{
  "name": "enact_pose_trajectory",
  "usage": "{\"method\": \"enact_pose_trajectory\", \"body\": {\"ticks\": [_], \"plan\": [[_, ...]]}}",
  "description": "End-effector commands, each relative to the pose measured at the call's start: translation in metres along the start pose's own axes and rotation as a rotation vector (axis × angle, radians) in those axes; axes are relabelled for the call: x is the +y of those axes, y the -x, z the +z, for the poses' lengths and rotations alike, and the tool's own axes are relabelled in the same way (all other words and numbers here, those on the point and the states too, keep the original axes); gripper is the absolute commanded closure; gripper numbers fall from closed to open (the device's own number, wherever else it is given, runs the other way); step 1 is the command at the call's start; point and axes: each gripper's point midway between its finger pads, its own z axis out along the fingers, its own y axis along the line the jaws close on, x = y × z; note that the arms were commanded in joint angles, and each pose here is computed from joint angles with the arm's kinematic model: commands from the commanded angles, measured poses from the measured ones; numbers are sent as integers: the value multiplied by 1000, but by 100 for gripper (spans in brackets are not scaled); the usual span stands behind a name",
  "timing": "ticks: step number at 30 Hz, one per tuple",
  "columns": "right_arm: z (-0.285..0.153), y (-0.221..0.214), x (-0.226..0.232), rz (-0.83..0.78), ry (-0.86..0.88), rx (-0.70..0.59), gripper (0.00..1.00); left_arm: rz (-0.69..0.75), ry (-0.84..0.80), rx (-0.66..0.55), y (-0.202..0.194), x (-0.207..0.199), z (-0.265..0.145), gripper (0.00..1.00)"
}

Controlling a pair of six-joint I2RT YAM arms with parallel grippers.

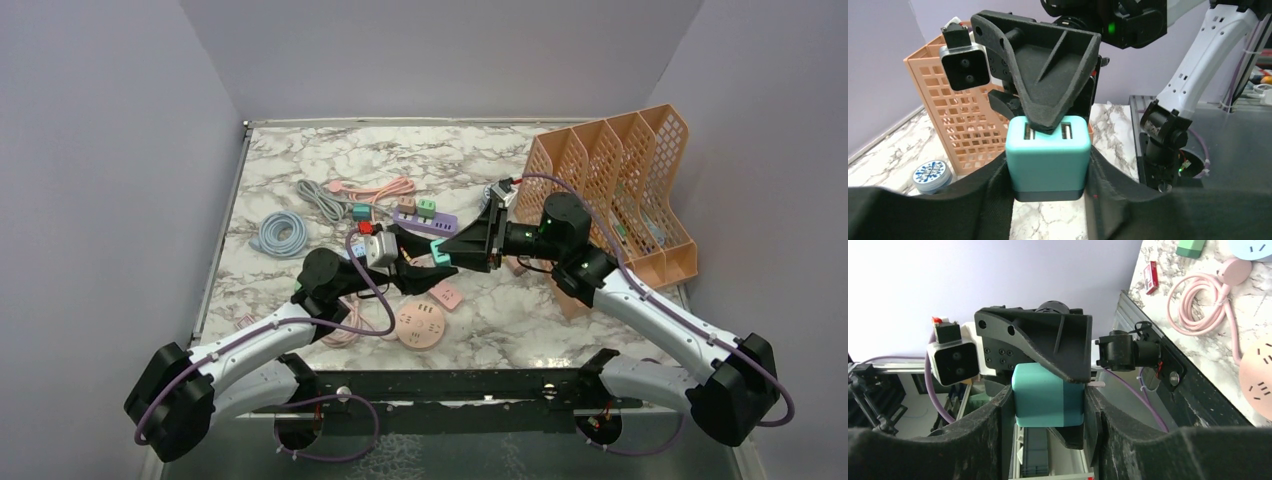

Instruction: Insert the plug

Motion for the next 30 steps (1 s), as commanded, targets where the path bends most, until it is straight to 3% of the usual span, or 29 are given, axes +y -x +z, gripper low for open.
{"method": "enact_pose_trajectory", "body": {"ticks": [1,5,7,9,12,18,24,30], "plan": [[-7,-7,16,-12,43,26,71,44,-19,-70,18,-7,-3,75],[-7,-6,19,-17,46,31,71,27,-23,-57,13,-6,-1,99],[-6,-5,16,-52,25,30,62,38,-4,-55,12,-2,0,100],[-5,0,7,-111,-30,14,43,45,14,-49,9,4,1,100],[-10,15,-9,-246,-151,-61,34,45,42,-21,0,12,5,100],[-31,40,-14,-514,-318,-167,32,48,107,71,-25,30,5,100],[-43,51,-30,-729,-457,-113,35,75,104,145,-44,38,8,100],[-31,52,-48,-794,-494,6,36,88,90,218,-62,50,21,100]]}}
